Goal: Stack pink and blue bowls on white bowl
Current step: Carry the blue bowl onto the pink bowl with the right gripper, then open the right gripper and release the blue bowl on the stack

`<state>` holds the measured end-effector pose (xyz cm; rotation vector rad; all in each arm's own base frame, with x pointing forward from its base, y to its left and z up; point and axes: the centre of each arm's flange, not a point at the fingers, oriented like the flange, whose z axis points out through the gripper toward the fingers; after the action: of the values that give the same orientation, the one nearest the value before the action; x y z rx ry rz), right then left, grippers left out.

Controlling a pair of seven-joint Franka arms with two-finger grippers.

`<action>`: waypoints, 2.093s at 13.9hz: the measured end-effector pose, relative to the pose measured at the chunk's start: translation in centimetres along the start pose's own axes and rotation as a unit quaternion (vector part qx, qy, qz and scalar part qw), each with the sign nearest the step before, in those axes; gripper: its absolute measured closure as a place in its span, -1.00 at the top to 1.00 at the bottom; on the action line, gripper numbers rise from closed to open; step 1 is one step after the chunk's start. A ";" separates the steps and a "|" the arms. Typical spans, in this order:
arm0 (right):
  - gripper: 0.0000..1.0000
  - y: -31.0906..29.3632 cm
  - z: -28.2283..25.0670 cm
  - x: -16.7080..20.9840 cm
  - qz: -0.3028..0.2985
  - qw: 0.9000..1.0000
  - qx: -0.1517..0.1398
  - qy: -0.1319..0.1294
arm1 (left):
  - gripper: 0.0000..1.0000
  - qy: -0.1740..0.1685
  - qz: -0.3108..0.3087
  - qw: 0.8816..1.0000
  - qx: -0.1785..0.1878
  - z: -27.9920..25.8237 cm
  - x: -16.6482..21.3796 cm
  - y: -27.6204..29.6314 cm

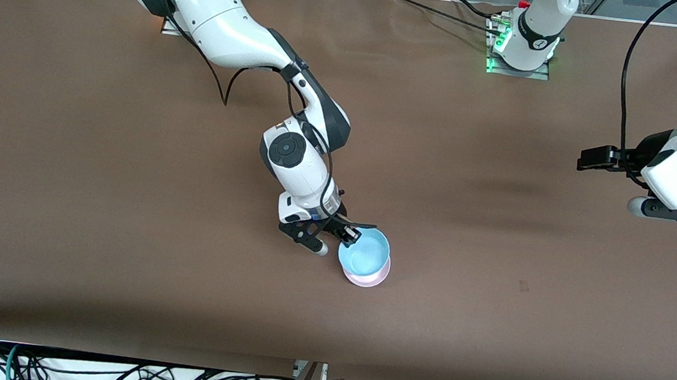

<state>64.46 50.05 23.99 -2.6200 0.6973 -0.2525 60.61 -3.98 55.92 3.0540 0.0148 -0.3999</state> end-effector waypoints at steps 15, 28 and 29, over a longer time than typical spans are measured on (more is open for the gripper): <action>-0.93 1.0 2.1 -0.2 -0.052 0.998 0.001 0.023 | 1.00 0.000 -0.001 1.000 0.000 0.0 0.0 0.0; -0.93 1.0 2.3 -0.9 -0.110 0.993 -0.025 0.028 | 1.00 0.000 -0.001 1.000 0.000 0.0 0.0 0.0; -0.82 1.0 2.3 -1.0 -0.111 0.993 -0.025 0.027 | 1.00 0.000 -0.001 1.000 0.000 0.0 0.0 0.0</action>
<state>63.84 50.58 21.44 -2.7488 0.4348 -0.3771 60.61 -3.95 55.92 3.0541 0.0176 -0.3999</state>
